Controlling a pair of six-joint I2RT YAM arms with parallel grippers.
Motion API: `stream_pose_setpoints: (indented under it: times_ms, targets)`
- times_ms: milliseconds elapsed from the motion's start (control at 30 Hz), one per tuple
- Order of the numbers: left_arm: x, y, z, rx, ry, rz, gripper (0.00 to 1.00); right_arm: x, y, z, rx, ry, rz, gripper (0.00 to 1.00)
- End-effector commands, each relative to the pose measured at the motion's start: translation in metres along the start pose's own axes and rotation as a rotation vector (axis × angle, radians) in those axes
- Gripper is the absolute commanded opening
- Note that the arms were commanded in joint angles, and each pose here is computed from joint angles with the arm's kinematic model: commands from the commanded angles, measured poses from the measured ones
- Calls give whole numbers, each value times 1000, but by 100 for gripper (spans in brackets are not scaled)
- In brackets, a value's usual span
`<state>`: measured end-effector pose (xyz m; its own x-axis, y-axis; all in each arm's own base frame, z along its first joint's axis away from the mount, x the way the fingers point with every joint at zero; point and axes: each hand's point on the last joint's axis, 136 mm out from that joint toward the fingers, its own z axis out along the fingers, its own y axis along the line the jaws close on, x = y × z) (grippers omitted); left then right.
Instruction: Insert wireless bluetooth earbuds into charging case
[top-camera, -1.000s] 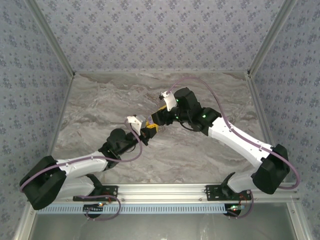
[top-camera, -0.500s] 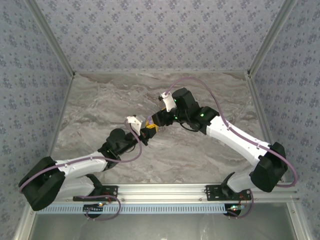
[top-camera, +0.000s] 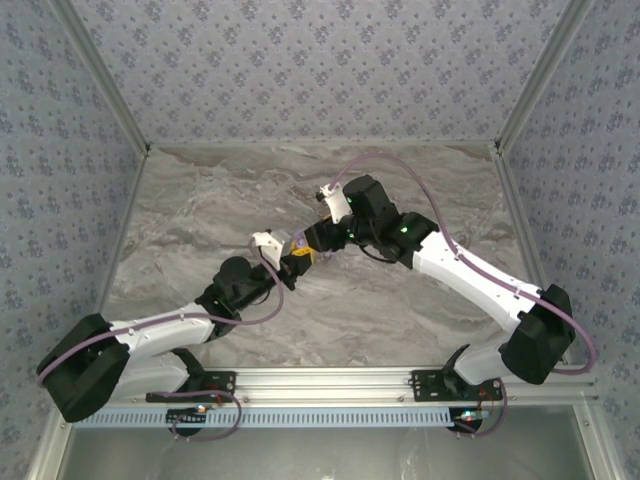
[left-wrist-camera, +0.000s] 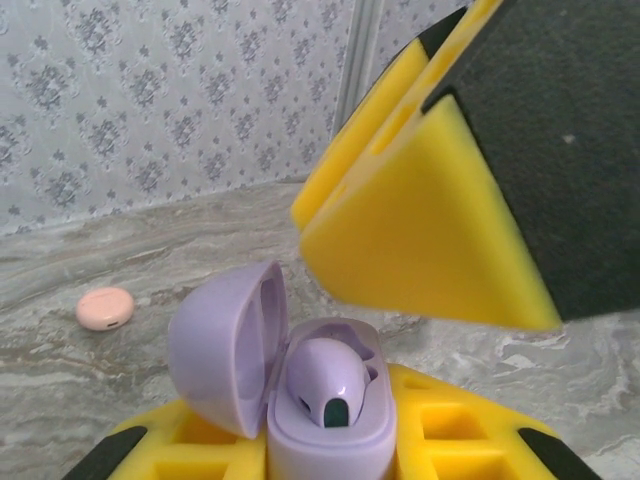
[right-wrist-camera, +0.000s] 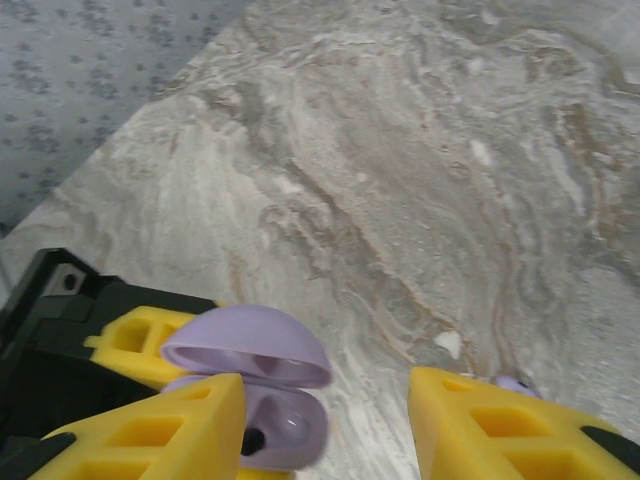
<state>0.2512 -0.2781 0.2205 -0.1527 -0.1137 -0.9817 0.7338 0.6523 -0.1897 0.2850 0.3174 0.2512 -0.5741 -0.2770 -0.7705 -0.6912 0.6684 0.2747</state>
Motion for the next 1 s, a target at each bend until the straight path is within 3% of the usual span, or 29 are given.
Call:
stream_pose_setpoints:
  times_ms: [0, 200, 400, 700, 967]
  targets:
    - [-16, 4, 1, -47, -34, 15, 24, 2, -30, -2, 132, 13, 58, 48]
    - [-9, 20, -6, -137, 23, 26, 24, 30, -79, 9, 196, 131, 182, 49]
    - [-8, 27, -19, -183, 57, 47, 24, 66, -106, 38, 165, 301, 135, 45]
    - [-11, 32, -38, -215, 54, 52, 25, 93, -143, 81, 153, 466, 106, 22]
    - [-11, 30, -40, -206, 56, 51, 25, 106, -153, 117, 114, 537, 127, 12]
